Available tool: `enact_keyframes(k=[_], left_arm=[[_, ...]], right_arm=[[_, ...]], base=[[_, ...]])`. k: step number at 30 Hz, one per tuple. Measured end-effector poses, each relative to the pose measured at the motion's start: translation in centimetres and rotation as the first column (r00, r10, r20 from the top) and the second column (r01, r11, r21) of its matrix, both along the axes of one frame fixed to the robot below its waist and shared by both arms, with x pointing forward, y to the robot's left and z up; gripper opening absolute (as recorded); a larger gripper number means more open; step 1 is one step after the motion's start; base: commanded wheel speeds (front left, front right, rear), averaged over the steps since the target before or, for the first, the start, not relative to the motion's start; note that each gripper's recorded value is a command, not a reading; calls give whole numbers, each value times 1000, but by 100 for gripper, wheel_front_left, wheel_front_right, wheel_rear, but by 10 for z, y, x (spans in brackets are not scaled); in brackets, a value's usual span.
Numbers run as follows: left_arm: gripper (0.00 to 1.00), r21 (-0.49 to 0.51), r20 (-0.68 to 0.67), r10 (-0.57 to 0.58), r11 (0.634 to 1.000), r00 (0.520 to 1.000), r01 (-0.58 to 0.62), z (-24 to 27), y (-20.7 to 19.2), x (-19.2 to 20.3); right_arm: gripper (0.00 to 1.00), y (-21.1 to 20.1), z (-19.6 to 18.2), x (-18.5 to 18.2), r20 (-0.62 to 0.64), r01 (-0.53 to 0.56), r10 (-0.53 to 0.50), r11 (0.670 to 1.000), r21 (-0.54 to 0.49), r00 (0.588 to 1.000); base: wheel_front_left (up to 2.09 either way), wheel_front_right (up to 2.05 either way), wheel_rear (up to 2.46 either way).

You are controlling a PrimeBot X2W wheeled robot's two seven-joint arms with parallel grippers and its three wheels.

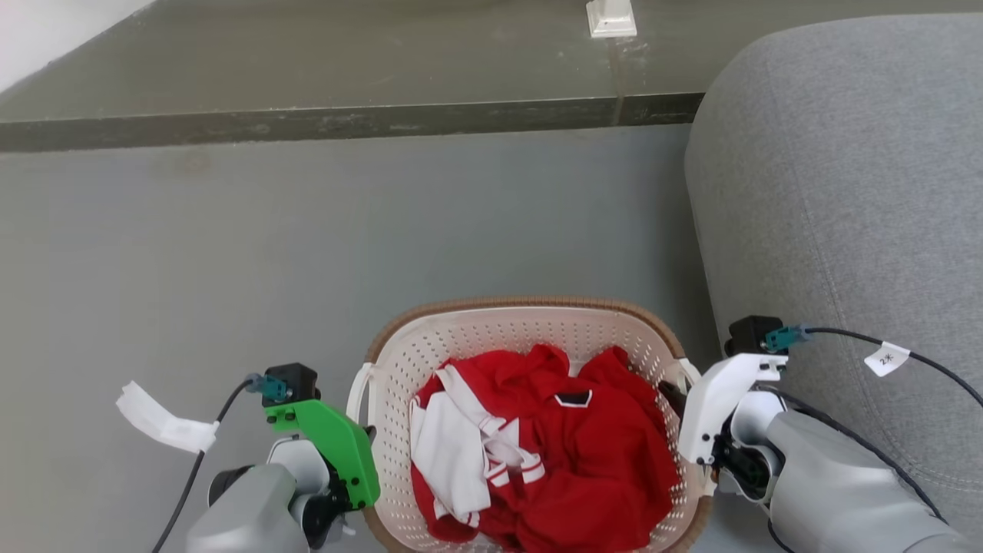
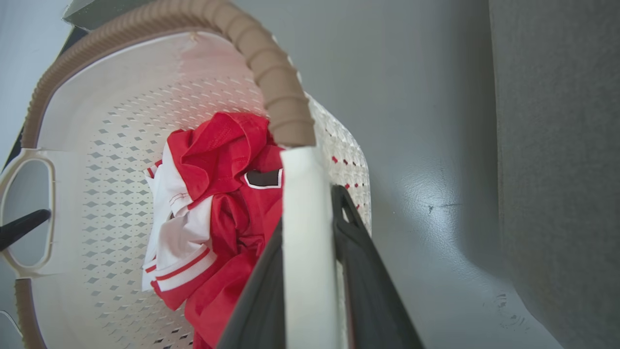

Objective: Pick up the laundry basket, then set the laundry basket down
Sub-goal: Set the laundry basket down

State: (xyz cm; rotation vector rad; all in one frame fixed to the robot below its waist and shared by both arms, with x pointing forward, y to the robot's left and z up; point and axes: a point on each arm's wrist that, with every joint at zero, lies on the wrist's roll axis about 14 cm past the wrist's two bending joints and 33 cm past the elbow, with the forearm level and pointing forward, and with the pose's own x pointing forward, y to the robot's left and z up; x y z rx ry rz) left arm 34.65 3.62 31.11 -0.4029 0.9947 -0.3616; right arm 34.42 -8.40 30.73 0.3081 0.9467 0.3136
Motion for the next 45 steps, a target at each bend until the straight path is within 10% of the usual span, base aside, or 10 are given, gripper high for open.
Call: enact_keyframes(k=[45], left_arm=[[0,3,-41,107,994,993,-107,-80,2,70]], right_arm=[[0,1,-81,78,-15,-34,34,999,34,999]], base=[[0,0,0]])
